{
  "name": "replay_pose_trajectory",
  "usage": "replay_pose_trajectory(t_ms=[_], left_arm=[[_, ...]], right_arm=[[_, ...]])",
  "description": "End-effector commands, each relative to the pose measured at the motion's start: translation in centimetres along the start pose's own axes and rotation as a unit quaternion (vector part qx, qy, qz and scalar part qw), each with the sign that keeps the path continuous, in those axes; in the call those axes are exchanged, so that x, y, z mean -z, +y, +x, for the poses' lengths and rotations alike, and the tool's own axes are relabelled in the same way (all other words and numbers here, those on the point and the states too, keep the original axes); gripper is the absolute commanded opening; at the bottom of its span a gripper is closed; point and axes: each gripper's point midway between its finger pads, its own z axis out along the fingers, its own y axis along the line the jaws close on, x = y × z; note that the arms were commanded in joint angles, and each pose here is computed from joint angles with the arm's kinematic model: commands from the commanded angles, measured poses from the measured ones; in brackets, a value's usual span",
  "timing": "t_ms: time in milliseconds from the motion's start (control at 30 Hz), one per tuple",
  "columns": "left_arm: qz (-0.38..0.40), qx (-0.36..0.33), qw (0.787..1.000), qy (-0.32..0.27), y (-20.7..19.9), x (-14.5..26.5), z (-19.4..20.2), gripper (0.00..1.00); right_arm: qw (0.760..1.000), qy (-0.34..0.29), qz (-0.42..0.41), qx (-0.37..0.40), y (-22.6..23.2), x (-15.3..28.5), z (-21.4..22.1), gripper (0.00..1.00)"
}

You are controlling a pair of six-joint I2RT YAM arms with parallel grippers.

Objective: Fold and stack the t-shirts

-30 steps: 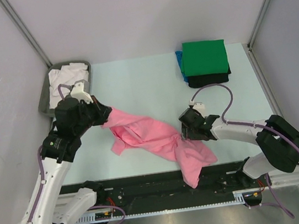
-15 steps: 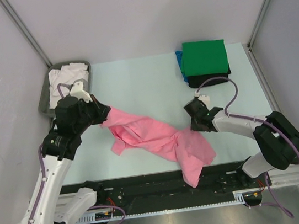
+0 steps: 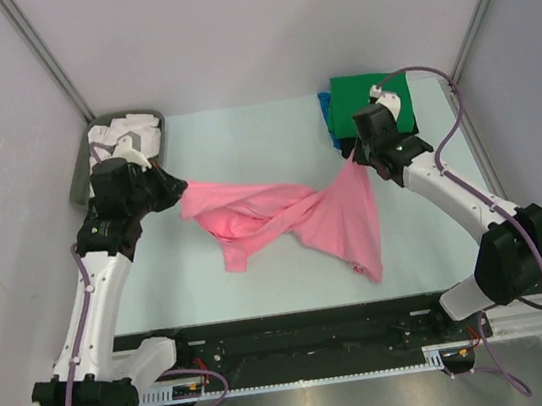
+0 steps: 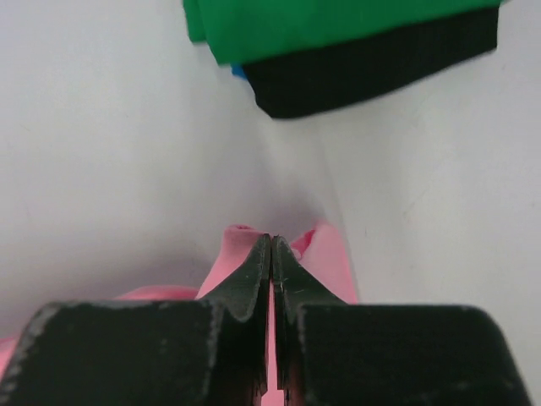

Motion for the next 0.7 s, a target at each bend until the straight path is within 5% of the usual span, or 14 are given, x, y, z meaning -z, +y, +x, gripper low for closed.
replay_pose_trajectory(t_ms=[0,100,233,533,633,667], left_arm=[[0.037,0.029,0.997,-0.054,-1.2,0.6,-5.0,0.0],[0.032,0.033,0.997,-0.065,-0.9,1.1,-6.4,0.0],[0.015,0.039,0.997,-0.069,0.5,1.3,-6.7,0.0],[0.023,0.06,0.997,-0.05,1.6,0.3,-4.4,0.0],[0.029,0.059,0.997,-0.046,1.4,0.5,-4.0,0.0],[0.03,0.057,0.997,-0.046,1.4,0.5,-3.9,0.0]], right_arm=[[0.997,-0.073,-0.005,0.001,0.3,3.7,-6.4,0.0],[0.995,-0.089,-0.044,0.002,1.5,7.6,-7.8,0.0],[0.994,-0.048,-0.088,0.036,2.6,13.2,-3.5,0.0],[0.956,0.145,-0.209,0.15,4.8,21.9,21.3,0.0],[0.954,0.151,-0.213,0.149,4.9,23.8,24.9,0.0],[0.948,0.148,-0.219,0.178,4.9,24.6,26.6,0.15]])
